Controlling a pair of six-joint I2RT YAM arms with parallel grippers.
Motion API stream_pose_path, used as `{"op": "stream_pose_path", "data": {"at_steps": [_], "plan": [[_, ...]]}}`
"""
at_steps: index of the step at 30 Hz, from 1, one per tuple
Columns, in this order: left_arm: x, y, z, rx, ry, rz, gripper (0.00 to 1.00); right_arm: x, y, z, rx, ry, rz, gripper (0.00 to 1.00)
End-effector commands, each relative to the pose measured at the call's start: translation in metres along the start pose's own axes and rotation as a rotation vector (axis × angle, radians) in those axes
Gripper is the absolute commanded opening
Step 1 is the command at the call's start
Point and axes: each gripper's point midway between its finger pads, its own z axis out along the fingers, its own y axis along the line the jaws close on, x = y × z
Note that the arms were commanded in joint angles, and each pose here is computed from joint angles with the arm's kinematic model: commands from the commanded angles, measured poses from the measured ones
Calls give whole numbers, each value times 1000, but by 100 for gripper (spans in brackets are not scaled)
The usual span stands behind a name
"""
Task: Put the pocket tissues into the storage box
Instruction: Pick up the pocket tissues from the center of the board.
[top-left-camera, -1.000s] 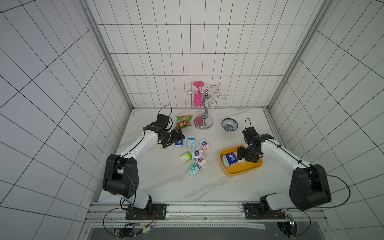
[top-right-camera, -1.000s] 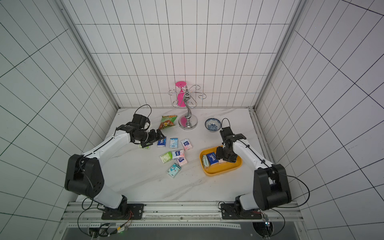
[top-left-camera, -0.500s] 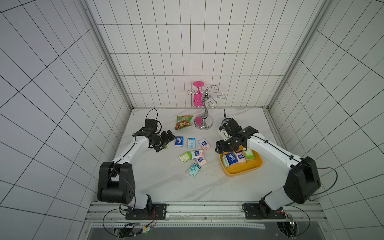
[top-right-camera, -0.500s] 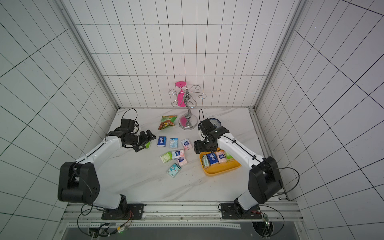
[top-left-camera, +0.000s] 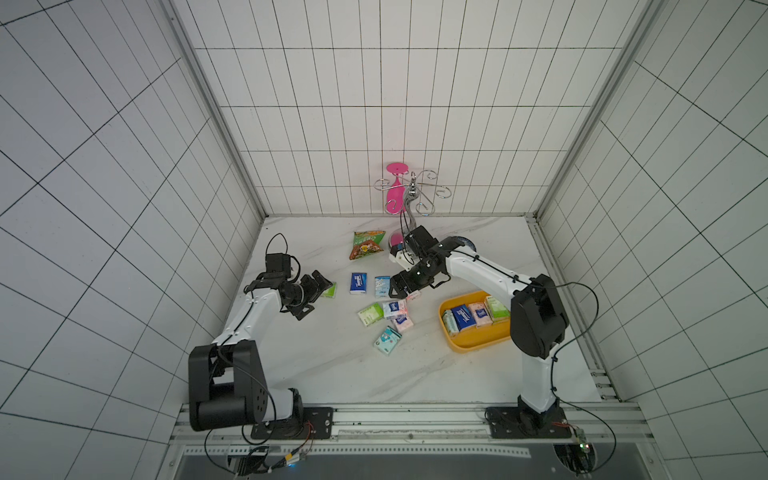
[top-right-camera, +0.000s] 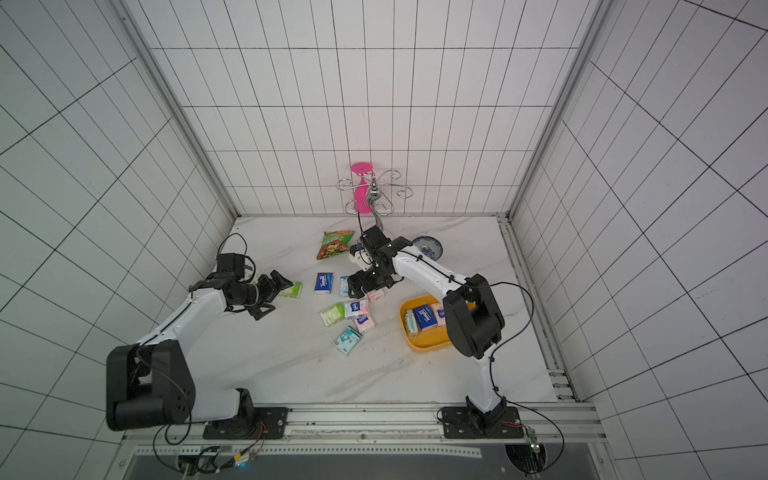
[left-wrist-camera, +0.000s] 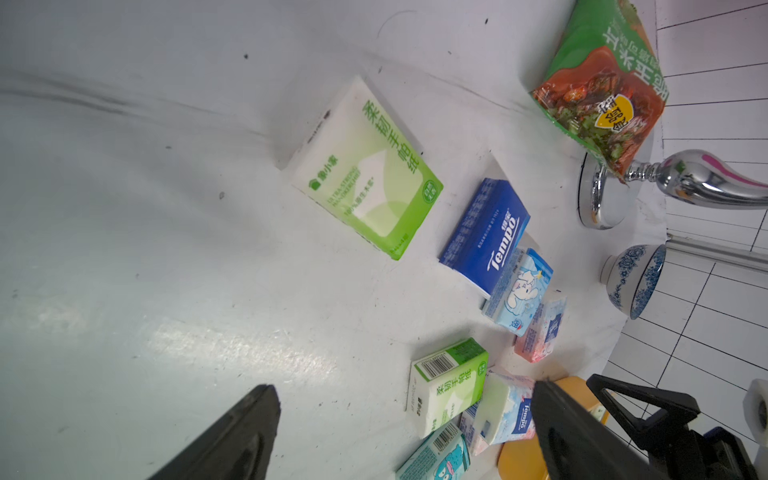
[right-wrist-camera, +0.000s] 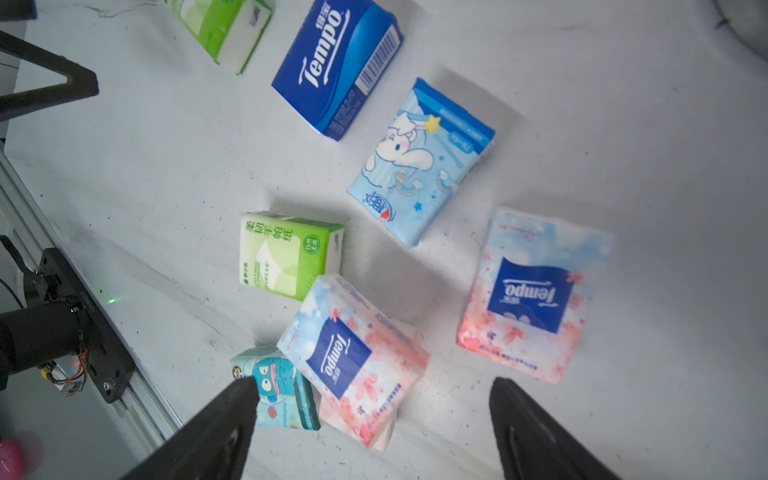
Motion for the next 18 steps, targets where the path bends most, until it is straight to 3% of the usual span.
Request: {"op": "stream_pose_path", "data": {"at_steps": [1,7,18], "plan": [[-4,-10,-8,39,-27,27,98,-8,17,7,-44,31,-59,91],[-5,-13,-7,50,-22,28,98,5,24,28,-45,131,-103,91],[-7,-17,-5,62,-7,25,98,48,20,36,5,266,-143,91]]}}
